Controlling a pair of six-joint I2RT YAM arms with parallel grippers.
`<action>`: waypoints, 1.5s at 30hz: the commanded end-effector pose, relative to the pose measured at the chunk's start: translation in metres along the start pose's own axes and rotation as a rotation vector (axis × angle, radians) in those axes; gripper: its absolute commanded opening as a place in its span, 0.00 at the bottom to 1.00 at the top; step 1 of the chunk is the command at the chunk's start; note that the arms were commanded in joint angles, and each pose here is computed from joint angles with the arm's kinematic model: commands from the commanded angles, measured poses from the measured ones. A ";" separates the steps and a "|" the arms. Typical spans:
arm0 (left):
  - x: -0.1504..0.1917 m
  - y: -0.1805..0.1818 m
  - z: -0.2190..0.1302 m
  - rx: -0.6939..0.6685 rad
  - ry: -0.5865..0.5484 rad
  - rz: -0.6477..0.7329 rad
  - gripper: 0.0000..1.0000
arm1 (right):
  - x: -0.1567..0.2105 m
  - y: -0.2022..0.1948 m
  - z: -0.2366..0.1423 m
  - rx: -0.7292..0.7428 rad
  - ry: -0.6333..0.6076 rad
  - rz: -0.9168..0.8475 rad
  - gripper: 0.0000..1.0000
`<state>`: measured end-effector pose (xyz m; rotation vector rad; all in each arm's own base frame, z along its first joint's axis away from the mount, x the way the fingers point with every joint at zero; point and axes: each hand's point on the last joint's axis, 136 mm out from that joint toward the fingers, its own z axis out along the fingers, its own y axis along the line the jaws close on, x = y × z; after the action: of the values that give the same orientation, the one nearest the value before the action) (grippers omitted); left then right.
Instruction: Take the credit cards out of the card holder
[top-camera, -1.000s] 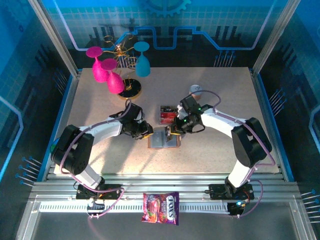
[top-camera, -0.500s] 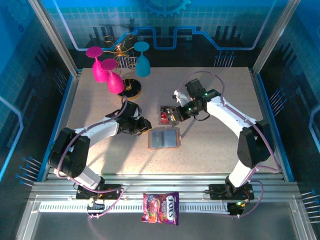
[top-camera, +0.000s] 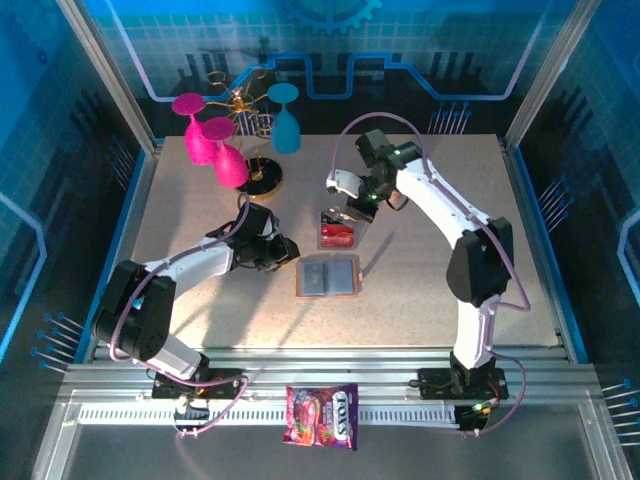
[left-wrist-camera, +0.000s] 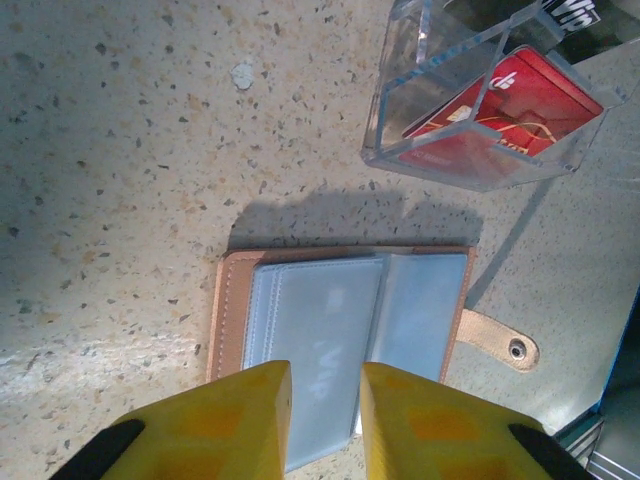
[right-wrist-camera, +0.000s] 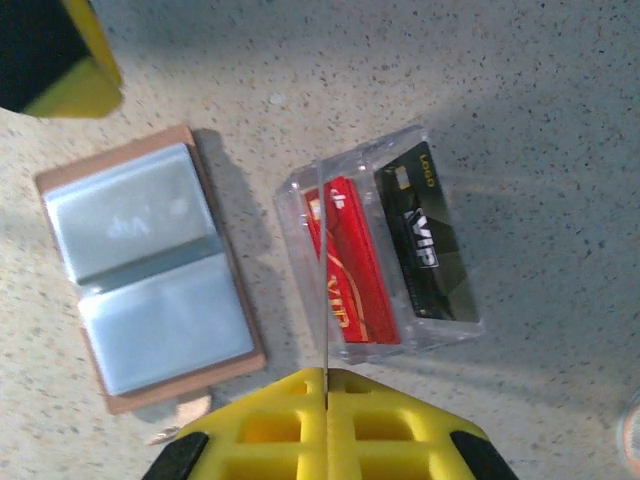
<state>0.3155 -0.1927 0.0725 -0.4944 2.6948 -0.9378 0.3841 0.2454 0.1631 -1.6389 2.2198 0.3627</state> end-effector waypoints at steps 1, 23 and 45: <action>-0.001 0.003 -0.007 0.000 -0.021 -0.023 0.26 | 0.010 0.002 0.006 -0.046 0.108 -0.109 0.00; 0.002 0.014 -0.010 -0.013 -0.022 -0.048 0.27 | -0.001 -0.032 0.059 -0.057 0.218 -0.243 0.00; 0.005 0.017 -0.009 -0.010 -0.015 -0.062 0.28 | -0.020 -0.056 0.036 0.154 0.191 -0.252 0.29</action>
<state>0.3053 -0.1814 0.0680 -0.5611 2.6939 -0.9337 0.4427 0.2583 0.0982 -1.9884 2.1393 0.0401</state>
